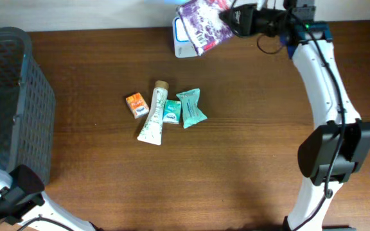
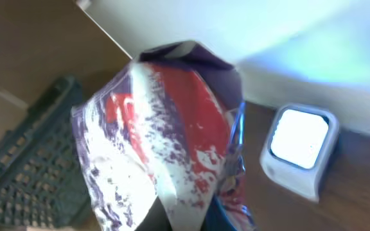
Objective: Scan the item barcode
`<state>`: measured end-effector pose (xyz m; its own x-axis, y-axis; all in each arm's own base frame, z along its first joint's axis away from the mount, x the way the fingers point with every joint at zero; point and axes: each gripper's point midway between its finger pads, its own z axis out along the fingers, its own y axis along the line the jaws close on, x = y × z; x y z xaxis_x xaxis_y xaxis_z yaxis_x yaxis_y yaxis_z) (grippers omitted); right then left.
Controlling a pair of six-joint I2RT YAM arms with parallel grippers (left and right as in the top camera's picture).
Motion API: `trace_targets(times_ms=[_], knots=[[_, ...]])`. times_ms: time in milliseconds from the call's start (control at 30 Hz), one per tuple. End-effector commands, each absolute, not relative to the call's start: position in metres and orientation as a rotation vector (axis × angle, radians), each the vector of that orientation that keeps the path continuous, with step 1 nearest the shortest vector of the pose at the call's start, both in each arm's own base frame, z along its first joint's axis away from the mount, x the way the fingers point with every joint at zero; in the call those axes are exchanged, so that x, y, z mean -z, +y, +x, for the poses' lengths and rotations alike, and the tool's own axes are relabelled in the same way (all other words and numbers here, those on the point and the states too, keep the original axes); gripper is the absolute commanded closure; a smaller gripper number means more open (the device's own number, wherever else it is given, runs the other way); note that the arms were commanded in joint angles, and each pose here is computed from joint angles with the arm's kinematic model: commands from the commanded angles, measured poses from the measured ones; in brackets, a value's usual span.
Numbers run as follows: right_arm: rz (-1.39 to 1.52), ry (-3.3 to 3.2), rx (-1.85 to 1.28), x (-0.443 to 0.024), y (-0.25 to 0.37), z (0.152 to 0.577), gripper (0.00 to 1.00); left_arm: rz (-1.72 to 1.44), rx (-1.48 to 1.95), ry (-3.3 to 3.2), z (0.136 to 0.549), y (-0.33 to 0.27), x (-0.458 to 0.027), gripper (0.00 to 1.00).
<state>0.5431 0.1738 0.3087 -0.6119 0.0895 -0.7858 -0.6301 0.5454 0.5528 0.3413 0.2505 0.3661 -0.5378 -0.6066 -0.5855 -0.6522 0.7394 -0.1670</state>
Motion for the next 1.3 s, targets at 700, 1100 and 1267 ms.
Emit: trace_targets(times_ms=[700, 1100, 1267], knots=[[0.34, 2.749, 0.357, -0.117, -0.014, 0.475, 0.6, -0.922, -0.108, 2.288, 0.337, 0.249, -0.375, 0.01], [0.111, 2.692, -0.917, -0.037, -0.025, 0.495, 0.26, -0.923, -0.107, 2.288, 0.337, 0.249, -0.375, 0.01], [0.143, 2.745, -0.948, -0.025, -0.022, 0.485, 0.94, -0.923, -0.107, 2.288, 0.337, 0.249, -0.375, 0.01]])
